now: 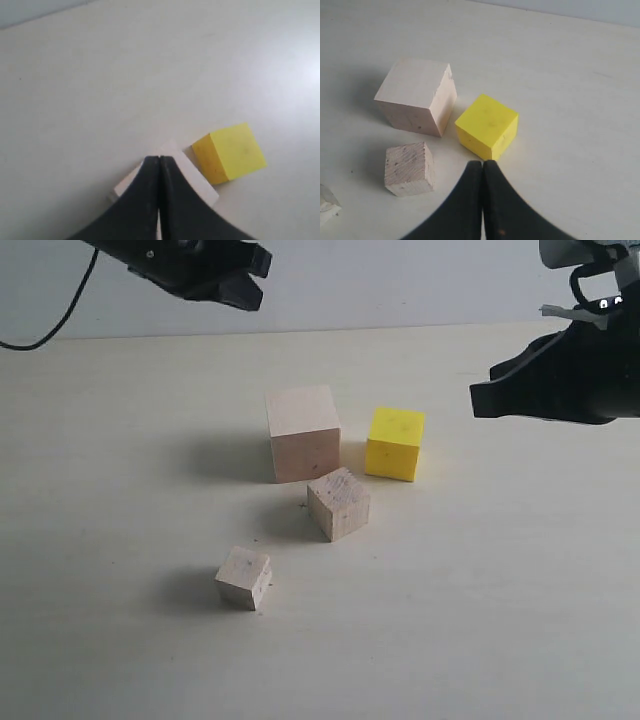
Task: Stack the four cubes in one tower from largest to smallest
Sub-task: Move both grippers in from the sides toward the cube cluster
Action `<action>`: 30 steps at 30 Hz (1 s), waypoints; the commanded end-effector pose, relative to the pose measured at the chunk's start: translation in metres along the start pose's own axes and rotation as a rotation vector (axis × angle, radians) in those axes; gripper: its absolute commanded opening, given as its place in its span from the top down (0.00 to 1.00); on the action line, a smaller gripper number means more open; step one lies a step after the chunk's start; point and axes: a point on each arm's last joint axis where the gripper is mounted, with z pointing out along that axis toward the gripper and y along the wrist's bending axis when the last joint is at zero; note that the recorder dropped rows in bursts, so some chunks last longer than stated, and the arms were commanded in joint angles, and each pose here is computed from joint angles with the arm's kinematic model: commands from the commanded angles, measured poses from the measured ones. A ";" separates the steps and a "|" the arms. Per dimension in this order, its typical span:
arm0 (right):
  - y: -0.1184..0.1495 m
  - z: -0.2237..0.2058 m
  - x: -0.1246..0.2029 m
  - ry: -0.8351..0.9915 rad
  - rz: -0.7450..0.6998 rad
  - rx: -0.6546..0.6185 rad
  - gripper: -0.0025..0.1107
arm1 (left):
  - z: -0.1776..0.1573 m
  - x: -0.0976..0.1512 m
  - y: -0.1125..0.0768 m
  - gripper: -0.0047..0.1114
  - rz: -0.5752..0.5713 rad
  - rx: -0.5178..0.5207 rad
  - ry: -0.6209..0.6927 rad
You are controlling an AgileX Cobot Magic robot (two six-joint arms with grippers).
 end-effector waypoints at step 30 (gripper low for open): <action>0.000 0.011 -0.003 -0.013 0.071 -0.005 0.98 | 0.115 0.012 0.026 0.96 -0.007 -0.003 0.214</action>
